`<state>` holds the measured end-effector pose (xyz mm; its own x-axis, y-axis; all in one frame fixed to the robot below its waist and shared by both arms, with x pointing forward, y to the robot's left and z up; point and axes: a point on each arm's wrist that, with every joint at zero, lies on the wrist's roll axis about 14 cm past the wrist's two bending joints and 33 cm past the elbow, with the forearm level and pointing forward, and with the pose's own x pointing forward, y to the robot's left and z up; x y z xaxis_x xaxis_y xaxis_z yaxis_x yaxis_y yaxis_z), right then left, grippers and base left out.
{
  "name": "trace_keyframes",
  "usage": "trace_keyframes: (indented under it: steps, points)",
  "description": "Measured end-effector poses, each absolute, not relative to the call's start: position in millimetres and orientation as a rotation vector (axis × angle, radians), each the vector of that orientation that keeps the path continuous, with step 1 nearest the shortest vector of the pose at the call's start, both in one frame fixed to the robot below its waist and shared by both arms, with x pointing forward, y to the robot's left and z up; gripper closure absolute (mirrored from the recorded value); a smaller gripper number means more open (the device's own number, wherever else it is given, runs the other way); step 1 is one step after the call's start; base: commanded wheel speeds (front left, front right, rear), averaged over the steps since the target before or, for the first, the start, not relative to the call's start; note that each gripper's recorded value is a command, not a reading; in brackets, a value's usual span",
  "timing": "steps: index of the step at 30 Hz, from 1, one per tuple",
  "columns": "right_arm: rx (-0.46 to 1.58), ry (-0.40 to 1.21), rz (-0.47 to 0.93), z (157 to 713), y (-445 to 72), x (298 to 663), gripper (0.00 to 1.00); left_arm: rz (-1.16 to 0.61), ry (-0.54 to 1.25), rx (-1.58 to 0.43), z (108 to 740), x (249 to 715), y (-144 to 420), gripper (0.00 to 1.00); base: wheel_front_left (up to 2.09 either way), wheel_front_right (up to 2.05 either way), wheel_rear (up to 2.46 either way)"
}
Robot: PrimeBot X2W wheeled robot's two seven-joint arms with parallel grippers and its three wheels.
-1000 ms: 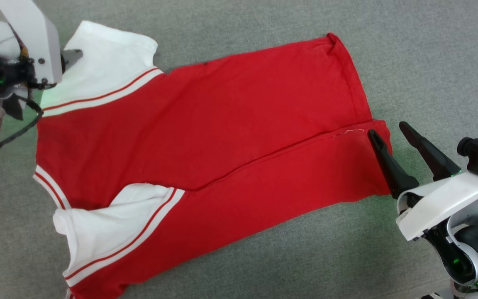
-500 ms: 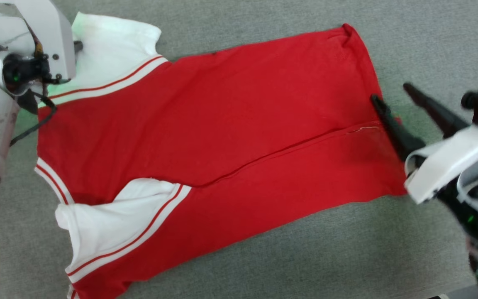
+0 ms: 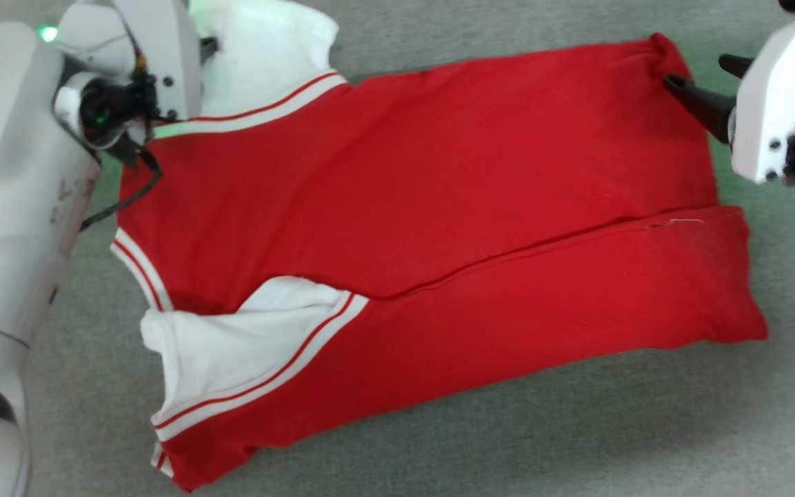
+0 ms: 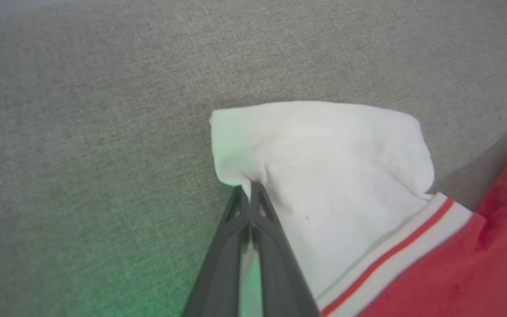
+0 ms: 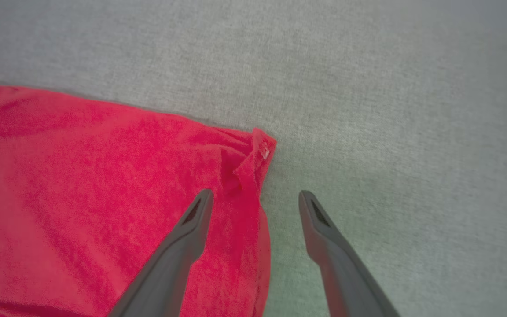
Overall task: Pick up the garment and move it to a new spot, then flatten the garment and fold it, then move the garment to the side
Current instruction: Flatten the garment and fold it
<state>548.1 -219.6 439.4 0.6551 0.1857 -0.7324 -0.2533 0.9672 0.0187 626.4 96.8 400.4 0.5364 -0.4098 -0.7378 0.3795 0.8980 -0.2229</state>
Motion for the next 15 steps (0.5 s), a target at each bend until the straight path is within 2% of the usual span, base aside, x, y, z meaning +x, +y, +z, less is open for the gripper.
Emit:
trace_keyframes:
  steps: [10, 11, 12, 13, 15]
  points:
    - [-0.153, 0.975, 0.265, 395.4, -206.1, 572.6, 0.0, -0.476, 0.863, -0.071, 398.4, 625.8, 99.2, 1.0, 0.0, 0.0, 0.0]
    - [-0.152, 0.967, 0.27, 394.4, -204.0, 575.1, 0.29, -0.478, 0.859, -0.079, 399.0, 625.1, 98.6, 1.0, 0.0, 0.0, 0.0]
    - [-0.149, 0.955, 0.272, 393.7, -202.4, 577.3, 0.69, -0.479, 0.858, -0.087, 399.9, 624.2, 98.6, 1.0, 0.0, 0.0, 0.0]
    - [-0.148, 0.943, 0.273, 394.2, -201.3, 579.9, 1.0, -0.481, 0.852, -0.093, 401.6, 623.6, 97.9, 1.0, 0.0, 0.0, 0.0]
    - [-0.152, 0.942, 0.278, 393.2, -199.6, 579.1, 1.0, -0.488, 0.846, -0.102, 404.3, 620.3, 96.1, 1.0, 0.0, 0.0, 0.0]
